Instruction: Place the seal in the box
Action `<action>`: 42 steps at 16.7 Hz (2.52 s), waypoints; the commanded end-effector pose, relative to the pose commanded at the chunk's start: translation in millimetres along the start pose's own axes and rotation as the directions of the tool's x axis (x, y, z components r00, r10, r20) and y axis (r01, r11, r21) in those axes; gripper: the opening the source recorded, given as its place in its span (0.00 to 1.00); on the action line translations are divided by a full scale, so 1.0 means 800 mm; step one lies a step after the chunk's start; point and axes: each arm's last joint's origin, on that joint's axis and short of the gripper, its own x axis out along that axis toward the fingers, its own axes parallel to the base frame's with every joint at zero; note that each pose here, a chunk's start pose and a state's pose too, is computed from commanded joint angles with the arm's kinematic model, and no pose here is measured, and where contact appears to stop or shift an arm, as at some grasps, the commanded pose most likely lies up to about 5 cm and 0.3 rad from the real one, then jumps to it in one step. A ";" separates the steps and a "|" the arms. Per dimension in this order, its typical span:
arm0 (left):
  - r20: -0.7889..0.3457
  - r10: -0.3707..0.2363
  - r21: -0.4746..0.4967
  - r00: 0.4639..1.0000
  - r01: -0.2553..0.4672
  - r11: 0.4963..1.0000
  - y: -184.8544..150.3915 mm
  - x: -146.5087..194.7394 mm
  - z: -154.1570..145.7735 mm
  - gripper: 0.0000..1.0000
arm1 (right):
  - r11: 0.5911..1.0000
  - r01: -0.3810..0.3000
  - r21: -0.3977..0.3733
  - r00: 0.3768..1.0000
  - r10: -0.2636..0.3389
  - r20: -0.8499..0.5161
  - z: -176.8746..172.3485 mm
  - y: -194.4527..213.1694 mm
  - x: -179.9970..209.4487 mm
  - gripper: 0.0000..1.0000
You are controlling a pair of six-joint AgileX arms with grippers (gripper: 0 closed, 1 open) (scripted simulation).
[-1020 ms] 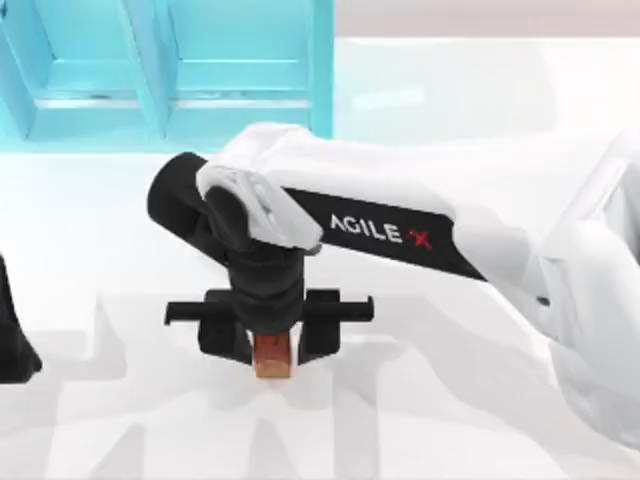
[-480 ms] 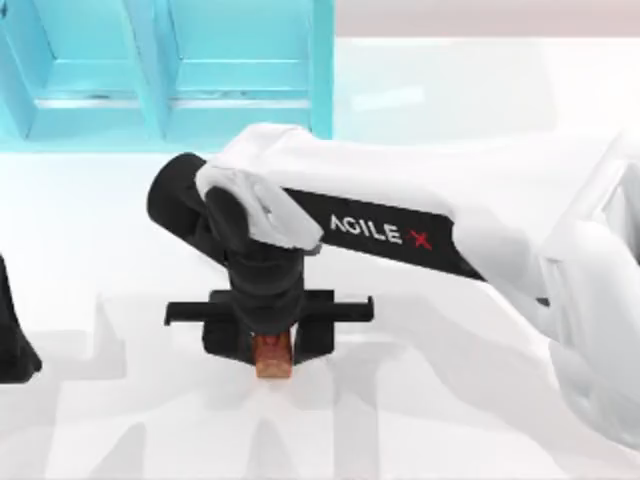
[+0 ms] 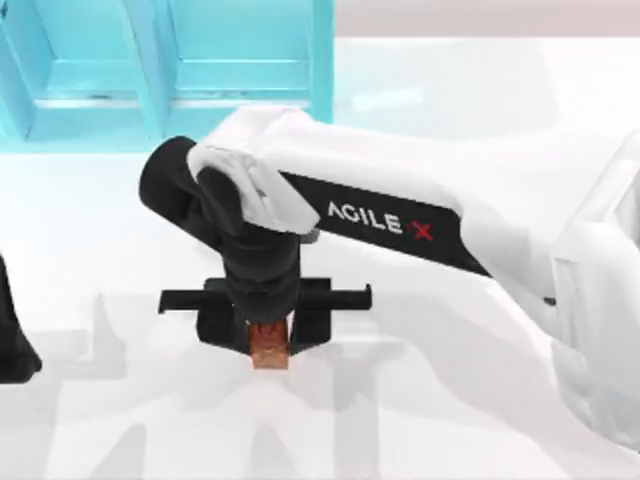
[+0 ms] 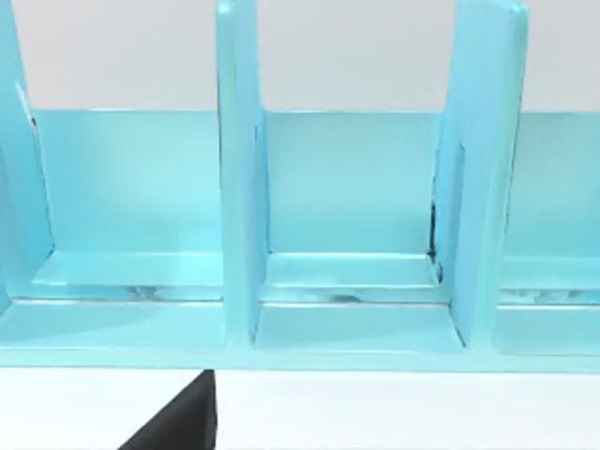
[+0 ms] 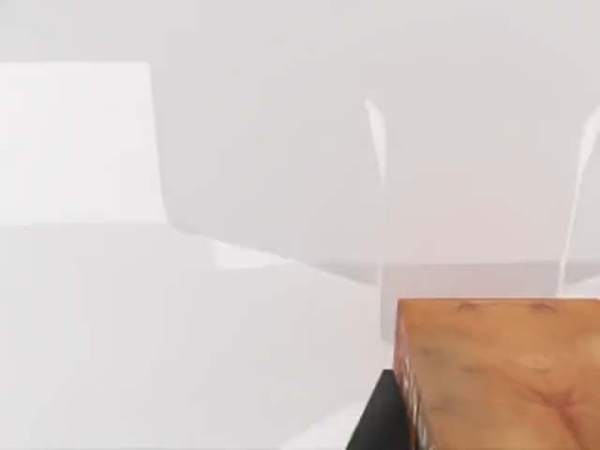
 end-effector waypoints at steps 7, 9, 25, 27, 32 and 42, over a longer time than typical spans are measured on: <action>0.000 0.000 0.000 1.000 0.000 1.000 0.000 0.000 0.000 1.00 | 1.000 0.000 -0.002 1.000 0.000 -0.002 -0.001 -0.002 -0.094 0.00; 0.000 0.000 0.000 1.000 0.000 1.000 0.000 0.000 0.000 1.00 | 1.000 -0.002 -0.003 1.000 0.002 0.000 -0.002 -0.004 -0.103 0.00; 0.000 0.000 0.000 1.000 0.000 1.000 0.000 0.000 0.000 1.00 | 1.000 0.007 -0.003 1.000 -0.007 -0.016 0.163 -0.358 -0.135 0.00; 0.000 0.000 0.000 1.000 0.000 1.000 0.000 0.000 0.000 1.00 | 1.000 0.005 -0.005 1.000 -0.005 -0.020 0.157 -0.453 -0.140 0.00; 0.000 0.000 0.000 1.000 0.000 1.000 0.000 0.000 0.000 1.00 | 1.000 0.000 -0.007 1.000 0.000 -0.011 0.090 -0.619 -0.151 0.00; 0.000 0.000 0.000 1.000 0.000 1.000 0.000 0.000 0.000 1.00 | 1.000 -0.002 -0.007 1.000 0.002 -0.004 0.055 -0.659 -0.148 0.00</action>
